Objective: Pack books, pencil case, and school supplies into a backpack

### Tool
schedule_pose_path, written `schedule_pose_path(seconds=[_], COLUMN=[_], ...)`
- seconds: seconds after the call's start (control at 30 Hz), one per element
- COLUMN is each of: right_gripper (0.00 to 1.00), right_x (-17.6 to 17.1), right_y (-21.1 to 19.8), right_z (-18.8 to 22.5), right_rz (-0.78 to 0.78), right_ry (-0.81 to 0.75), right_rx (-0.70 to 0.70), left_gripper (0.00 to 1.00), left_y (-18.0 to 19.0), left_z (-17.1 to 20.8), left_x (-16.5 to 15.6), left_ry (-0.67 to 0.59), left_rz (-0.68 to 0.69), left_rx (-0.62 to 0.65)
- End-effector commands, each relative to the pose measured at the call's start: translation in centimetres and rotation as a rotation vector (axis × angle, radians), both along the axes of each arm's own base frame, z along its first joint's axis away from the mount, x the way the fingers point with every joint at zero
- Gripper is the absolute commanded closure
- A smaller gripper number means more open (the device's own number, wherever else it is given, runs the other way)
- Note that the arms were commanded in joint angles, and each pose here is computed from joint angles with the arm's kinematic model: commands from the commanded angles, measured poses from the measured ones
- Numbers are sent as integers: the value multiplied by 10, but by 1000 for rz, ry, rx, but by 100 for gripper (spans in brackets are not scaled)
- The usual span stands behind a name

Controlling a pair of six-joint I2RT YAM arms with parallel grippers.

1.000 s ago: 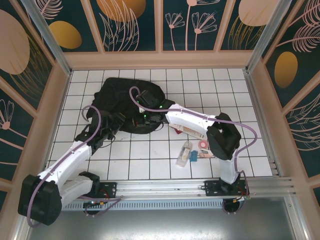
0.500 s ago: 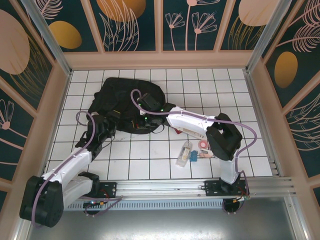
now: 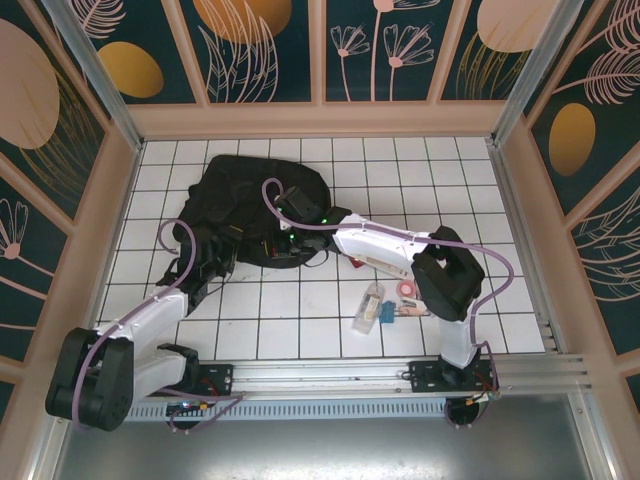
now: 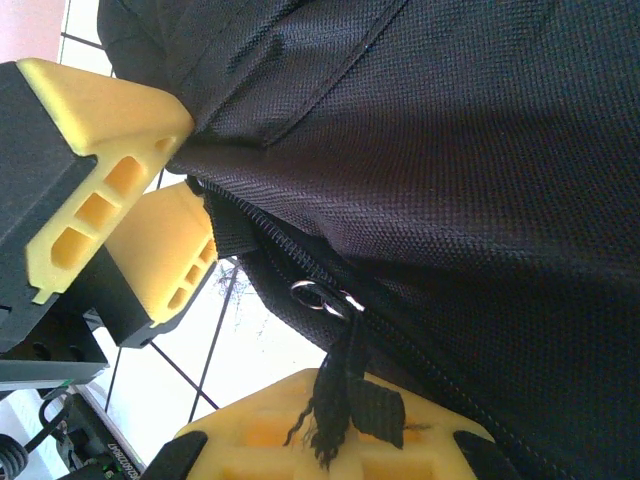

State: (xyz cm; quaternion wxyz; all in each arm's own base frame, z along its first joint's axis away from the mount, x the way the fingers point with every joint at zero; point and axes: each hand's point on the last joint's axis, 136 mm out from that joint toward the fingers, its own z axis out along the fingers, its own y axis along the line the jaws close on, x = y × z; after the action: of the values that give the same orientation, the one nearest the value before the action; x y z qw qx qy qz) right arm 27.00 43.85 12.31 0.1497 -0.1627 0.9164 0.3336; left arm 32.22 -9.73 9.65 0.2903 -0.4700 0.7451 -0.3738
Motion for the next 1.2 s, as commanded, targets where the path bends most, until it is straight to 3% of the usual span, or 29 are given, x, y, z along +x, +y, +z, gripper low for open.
schedule_pose_path(seconds=[0.0, 0.2, 0.63, 0.93, 1.17], right_gripper=[100, 100, 100, 100, 100], right_x=[0, 0, 18, 33, 56], right_y=[2, -4, -57, -94, -133], right_z=[15, 20, 25, 17, 20], right_rz=[-1, -1, -32, -48, -118], right_ry=[-9, -24, -58, -24, -60], right_rx=[34, 16, -77, -122, -153], left_gripper=[59, 100, 100, 100, 100], left_y=[-2, 4, 26, 37, 41], left_z=[12, -2, 1, 6, 4], left_x=[15, 19, 23, 24, 23], left_ry=[-20, 29, 88, 102, 114], left_rz=[-5, -1, -96, -118, -116], left_rx=[2, 46, 355, 472, 493])
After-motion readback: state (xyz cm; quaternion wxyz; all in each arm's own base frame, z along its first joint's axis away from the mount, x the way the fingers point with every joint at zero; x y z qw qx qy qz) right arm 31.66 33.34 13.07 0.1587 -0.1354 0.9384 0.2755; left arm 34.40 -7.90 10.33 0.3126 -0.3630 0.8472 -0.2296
